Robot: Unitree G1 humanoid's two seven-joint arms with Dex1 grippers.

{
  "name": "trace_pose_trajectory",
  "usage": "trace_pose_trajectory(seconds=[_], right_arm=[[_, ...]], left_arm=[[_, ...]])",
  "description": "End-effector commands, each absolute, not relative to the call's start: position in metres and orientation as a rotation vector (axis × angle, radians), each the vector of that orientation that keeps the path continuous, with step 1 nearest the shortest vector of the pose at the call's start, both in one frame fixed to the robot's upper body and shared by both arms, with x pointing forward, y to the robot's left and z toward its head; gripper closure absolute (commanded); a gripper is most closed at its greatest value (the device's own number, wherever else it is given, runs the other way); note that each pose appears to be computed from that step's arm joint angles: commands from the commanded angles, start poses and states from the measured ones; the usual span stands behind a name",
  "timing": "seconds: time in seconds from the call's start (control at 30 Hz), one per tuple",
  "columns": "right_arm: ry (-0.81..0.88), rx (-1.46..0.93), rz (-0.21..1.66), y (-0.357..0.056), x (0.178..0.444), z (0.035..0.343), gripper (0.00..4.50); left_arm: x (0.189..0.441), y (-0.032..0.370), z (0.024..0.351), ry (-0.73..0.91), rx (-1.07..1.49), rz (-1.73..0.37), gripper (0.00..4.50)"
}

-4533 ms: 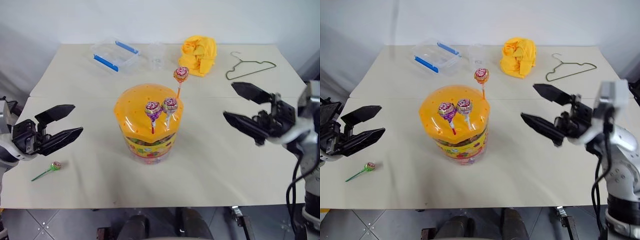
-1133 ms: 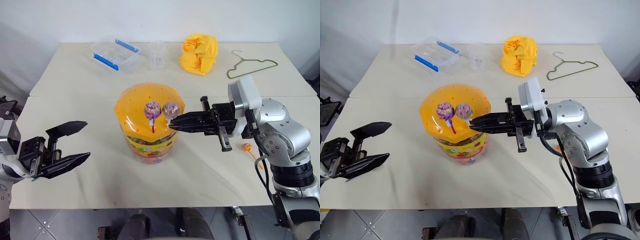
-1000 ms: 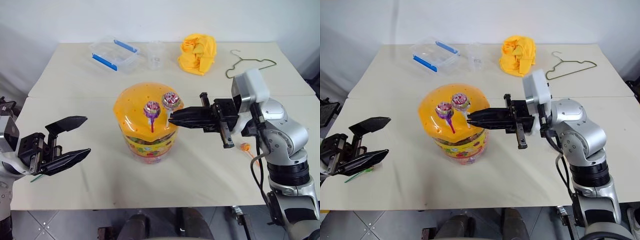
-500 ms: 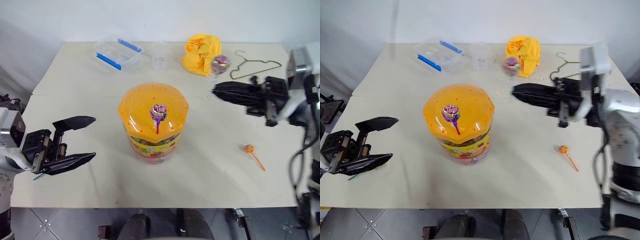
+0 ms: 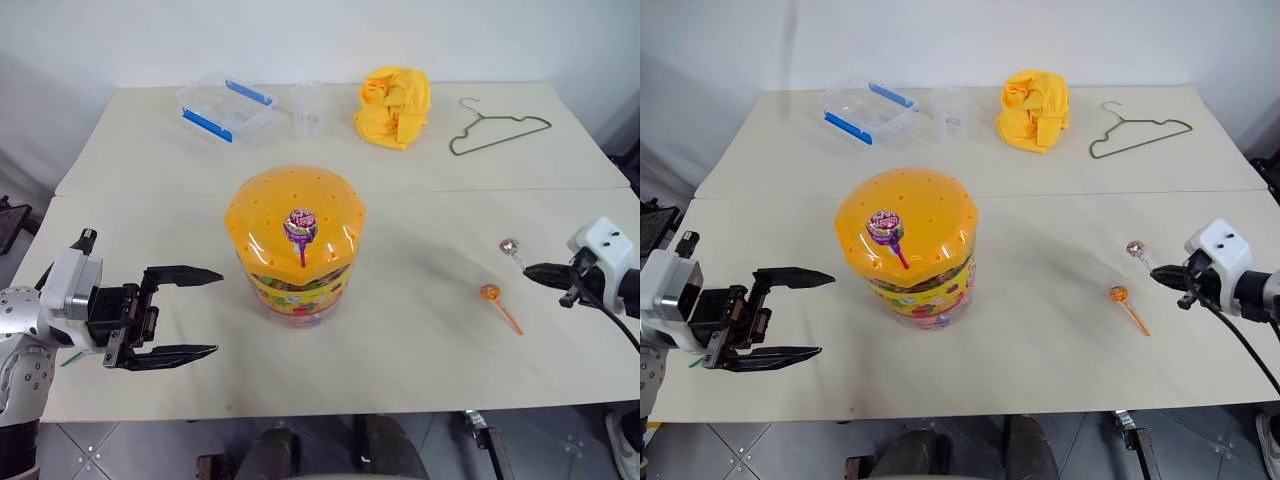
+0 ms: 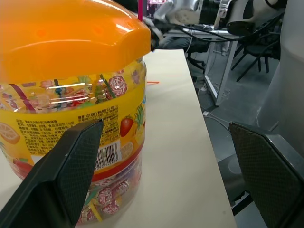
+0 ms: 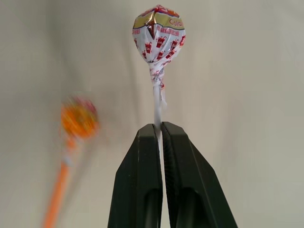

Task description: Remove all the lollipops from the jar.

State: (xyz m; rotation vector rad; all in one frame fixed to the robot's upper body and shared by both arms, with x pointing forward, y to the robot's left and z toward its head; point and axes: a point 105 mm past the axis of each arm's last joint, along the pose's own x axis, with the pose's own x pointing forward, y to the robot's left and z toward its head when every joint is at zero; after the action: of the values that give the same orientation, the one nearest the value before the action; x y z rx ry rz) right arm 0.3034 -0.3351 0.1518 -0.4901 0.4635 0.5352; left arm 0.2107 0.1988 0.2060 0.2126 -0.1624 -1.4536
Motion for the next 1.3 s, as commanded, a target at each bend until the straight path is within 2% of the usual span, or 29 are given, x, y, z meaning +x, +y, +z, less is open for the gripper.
trace_pose_trajectory(seconds=[0.03,0.17,0.3,0.37,0.53,0.67,0.77,1.07,1.3], right_arm=[[0.475,-0.511,0.52,-0.346,0.301,0.15,3.41],[0.447,-0.526,0.57,-0.346,0.296,0.152,2.09],[0.033,-0.411,0.861,-0.288,0.292,0.21,0.76],[-0.145,-0.366,1.038,-0.251,0.281,0.237,0.76],[-0.376,-0.264,1.353,-0.168,0.256,0.281,0.76],[-0.463,-0.243,1.58,-0.116,0.233,0.299,0.76],[-0.423,-0.294,1.723,-0.092,0.224,0.295,0.76],[-0.384,-0.329,1.852,-0.036,0.235,0.289,0.76],[-0.383,-0.37,1.828,-0.012,0.244,0.285,0.76]], left_arm=[[0.207,0.2,0.214,-0.212,0.236,-1.434,0.0],[0.205,0.206,0.212,-0.187,0.224,-1.393,0.0],[0.207,0.219,0.215,-0.214,0.166,-1.312,0.0],[0.208,0.228,0.22,-0.238,0.123,-1.266,0.0],[0.205,0.236,0.222,-0.258,0.071,-1.231,0.0],[0.203,0.238,0.227,-0.29,0.042,-1.208,0.0],[0.204,0.243,0.235,-0.346,0.012,-1.171,0.0],[0.199,0.246,0.227,-0.362,0.002,-1.129,0.0],[0.198,0.244,0.223,-0.366,-0.002,-1.12,0.0]])
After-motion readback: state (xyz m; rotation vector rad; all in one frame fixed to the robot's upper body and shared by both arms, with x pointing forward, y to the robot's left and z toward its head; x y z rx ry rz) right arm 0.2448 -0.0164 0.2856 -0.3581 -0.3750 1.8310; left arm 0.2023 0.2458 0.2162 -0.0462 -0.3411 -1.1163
